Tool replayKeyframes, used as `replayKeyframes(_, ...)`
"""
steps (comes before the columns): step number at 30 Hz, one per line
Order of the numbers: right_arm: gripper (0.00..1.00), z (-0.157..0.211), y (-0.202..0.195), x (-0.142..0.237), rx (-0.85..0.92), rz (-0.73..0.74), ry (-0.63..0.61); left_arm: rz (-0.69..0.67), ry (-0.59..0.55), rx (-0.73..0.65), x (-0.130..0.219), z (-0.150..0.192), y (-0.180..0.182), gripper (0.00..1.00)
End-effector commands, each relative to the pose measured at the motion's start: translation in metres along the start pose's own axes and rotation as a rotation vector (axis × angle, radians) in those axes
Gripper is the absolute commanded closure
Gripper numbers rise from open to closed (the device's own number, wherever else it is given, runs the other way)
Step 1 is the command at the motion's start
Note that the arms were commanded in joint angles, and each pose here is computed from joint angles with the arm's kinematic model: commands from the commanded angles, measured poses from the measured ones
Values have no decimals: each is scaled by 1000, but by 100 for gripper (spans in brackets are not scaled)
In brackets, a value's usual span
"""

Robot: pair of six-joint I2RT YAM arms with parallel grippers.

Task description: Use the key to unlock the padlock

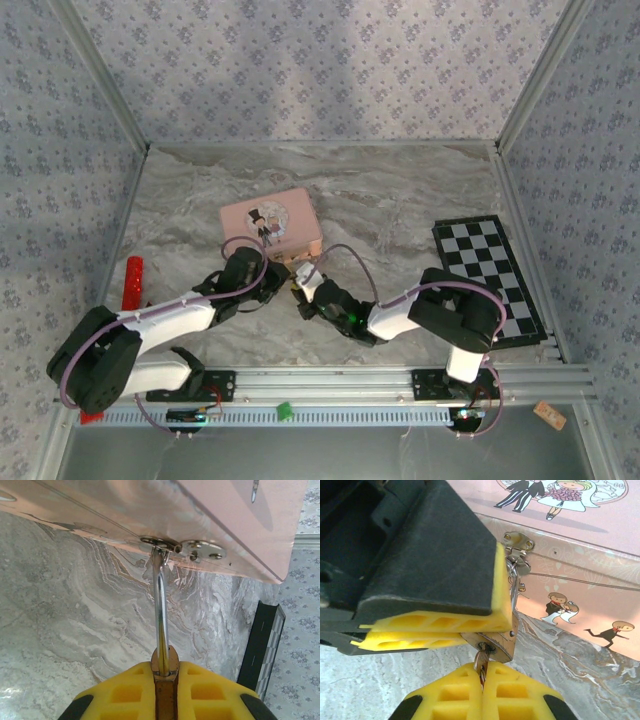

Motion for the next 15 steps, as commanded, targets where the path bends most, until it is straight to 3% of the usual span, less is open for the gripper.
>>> replayKeyframes(1,100,-16,-6,5,-160,-41,-69,90,-45,-13,7,-10,-22,88)
replayKeyframes(15,100,-15,-17,2,-404,-115,-86,100,-46,-16,8,-10,-23,88)
Point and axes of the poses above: each hand's point on the last joint's axis, 136 mm out from that joint toward the fingers, its own x axis back along the fingers, its own y axis along the line the jaws close on, z = x × y, the point moved 2 cm from there along x, back along the fingers, and after that the axes turned 6 degrees about -x, right-handed, at the moved point
